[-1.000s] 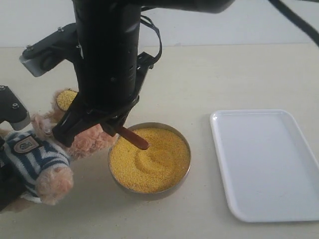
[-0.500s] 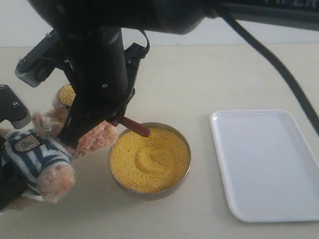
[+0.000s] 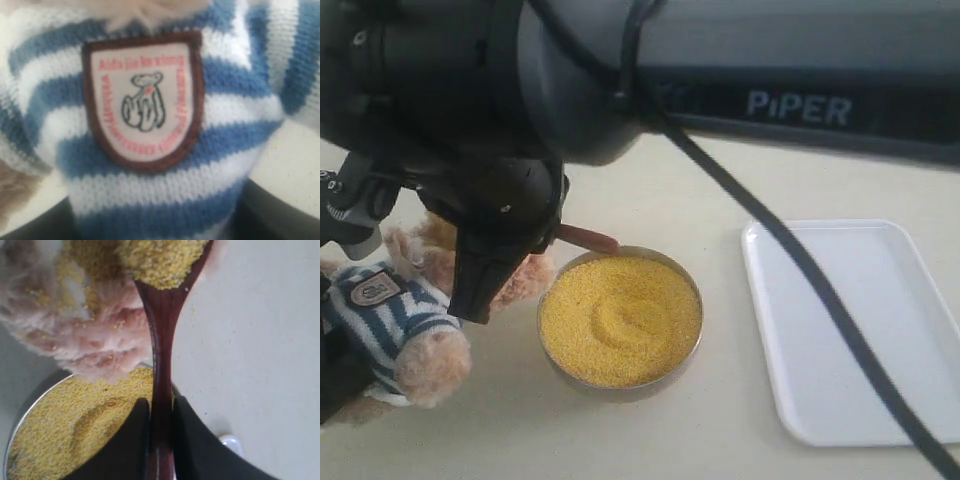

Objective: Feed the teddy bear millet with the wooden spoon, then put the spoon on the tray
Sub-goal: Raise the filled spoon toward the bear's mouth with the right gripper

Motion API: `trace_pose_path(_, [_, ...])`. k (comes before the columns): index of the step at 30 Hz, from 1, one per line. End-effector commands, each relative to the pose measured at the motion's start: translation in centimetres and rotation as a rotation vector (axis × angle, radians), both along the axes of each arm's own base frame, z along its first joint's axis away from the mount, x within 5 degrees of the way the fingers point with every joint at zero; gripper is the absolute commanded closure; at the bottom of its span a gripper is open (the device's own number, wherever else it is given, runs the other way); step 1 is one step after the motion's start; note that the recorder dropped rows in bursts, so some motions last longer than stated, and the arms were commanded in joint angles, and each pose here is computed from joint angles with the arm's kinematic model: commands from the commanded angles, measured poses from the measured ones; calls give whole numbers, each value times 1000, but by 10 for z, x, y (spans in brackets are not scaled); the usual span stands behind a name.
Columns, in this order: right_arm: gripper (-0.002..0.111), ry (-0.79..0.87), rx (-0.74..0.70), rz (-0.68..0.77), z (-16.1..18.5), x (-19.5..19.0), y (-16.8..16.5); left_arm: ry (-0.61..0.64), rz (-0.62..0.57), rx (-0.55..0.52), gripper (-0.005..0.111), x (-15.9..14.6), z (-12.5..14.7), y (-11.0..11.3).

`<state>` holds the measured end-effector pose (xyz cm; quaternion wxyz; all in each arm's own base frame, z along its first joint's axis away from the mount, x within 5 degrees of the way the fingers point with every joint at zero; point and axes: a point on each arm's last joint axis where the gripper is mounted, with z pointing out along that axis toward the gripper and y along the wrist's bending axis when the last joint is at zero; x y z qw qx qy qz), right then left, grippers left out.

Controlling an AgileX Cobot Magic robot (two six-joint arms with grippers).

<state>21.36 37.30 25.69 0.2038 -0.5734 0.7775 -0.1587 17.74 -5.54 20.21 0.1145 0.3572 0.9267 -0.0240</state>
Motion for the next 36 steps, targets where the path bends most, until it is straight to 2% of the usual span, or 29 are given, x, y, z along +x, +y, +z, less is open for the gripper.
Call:
trace_pose_path(1, [109,-108,-46,58,5,-6,7,-26,-4,-19,103,0,3,-3])
trace_pose_path(4, [109,-169,-68,86,8,-9,10,-26,-4,-19,103,0,3,-3])
trace_pose_path(23, [109,-198,-111,141,11,-8,10,-26,-4,-19,103,0,3,-3])
trace_pose_path(36, [109,-242,-64,143,38,-13,1,-27,-6,-16,103,1,3,-2])
